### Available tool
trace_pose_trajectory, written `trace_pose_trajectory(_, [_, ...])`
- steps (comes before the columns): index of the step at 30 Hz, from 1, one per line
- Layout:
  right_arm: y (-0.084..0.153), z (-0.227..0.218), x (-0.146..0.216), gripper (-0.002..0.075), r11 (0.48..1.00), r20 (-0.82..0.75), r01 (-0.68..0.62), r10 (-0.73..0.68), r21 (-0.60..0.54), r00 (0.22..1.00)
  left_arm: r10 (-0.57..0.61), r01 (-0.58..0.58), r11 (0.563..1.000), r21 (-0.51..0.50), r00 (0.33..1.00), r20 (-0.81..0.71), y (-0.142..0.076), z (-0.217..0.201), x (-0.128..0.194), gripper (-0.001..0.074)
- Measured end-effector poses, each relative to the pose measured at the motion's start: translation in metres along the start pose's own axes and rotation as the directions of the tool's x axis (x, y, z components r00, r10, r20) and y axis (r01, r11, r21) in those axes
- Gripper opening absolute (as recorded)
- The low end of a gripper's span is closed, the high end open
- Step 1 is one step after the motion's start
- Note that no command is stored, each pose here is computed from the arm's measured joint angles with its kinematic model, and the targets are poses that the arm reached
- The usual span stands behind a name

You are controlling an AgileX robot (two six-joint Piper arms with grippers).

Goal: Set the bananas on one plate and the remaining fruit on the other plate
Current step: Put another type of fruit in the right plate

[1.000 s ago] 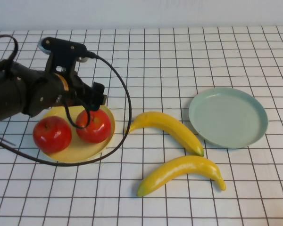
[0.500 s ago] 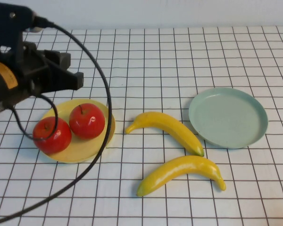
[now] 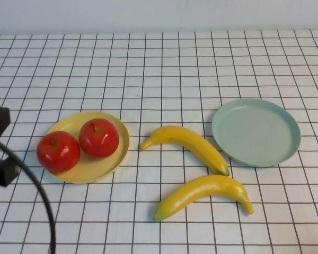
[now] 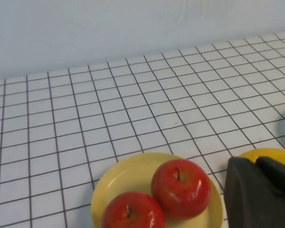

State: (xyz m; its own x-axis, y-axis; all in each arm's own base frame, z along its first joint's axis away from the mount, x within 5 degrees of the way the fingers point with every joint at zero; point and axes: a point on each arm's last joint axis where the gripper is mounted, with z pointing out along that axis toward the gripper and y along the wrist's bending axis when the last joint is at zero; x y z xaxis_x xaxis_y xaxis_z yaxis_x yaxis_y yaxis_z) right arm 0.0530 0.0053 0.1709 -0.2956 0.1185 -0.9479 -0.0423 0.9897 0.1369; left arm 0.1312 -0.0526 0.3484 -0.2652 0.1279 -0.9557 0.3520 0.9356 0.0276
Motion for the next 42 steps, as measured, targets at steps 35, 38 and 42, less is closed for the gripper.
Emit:
trace_pose_trajectory(35, [0.000,0.000,0.000,-0.0015,1.000,0.000,0.000,0.000,0.000,1.000,0.020,-0.021,0.977,-0.213,1.000,-0.006,0.015,-0.044,0.178,-0.0002])
trace_pose_trajectory(38, [0.000,0.000,0.000,-0.0015,1.000,0.000,0.000,0.000,0.000,1.000,-0.048,0.044,0.976,-0.212,0.999,-0.014,0.013,-0.036,0.194,-0.0002])
trace_pose_trajectory(42, [0.000,0.000,0.000,-0.0015,1.000,0.000,0.000,0.000,0.000,1.000,-0.071,0.066,0.970,-0.234,0.997,-0.014,0.013,-0.035,0.196,-0.0002])
